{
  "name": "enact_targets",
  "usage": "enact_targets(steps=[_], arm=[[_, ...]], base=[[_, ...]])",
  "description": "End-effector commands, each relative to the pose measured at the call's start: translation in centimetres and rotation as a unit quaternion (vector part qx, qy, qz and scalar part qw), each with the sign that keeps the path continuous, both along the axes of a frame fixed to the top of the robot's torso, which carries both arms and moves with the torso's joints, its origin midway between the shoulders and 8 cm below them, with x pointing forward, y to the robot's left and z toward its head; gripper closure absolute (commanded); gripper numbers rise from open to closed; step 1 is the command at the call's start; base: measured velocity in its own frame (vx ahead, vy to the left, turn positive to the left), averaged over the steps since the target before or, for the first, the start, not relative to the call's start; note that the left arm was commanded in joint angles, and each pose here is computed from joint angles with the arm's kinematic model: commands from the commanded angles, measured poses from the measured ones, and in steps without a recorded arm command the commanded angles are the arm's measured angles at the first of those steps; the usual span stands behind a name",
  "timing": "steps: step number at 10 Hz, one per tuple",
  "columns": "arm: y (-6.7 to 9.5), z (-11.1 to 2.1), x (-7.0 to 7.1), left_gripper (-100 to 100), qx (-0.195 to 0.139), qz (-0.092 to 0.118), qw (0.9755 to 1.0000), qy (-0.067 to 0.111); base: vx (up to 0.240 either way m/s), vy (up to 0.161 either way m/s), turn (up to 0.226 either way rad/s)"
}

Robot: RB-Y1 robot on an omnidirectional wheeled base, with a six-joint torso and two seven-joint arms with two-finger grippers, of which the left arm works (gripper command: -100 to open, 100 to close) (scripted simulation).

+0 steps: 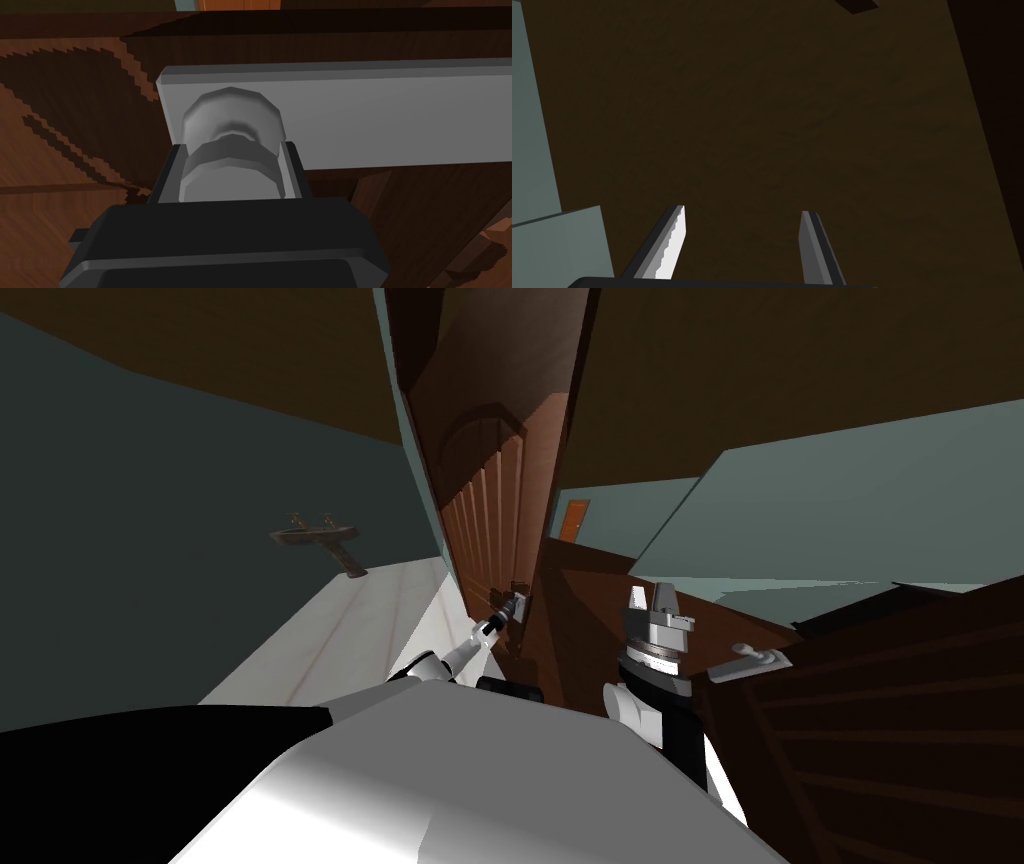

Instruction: Push the door open

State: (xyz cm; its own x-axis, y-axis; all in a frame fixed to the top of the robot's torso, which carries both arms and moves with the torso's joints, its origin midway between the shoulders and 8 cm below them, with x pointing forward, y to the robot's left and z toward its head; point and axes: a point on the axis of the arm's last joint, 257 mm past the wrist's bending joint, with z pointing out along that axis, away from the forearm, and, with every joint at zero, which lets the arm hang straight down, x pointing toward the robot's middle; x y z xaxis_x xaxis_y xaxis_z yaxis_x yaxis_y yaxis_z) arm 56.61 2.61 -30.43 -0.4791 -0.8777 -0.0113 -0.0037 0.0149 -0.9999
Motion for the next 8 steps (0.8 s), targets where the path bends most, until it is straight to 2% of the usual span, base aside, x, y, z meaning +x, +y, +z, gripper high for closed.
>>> enact_targets(steps=[1,8], arm=[[0.7,0.6,0.6,100,0.001,0.008,1.0000,-0.006],[5.2,0.7,2.2,100,0.003,0.055,0.9985,-0.007]], base=[[0.144,-0.162,0.037],[0.136,-0.151,0.047]])
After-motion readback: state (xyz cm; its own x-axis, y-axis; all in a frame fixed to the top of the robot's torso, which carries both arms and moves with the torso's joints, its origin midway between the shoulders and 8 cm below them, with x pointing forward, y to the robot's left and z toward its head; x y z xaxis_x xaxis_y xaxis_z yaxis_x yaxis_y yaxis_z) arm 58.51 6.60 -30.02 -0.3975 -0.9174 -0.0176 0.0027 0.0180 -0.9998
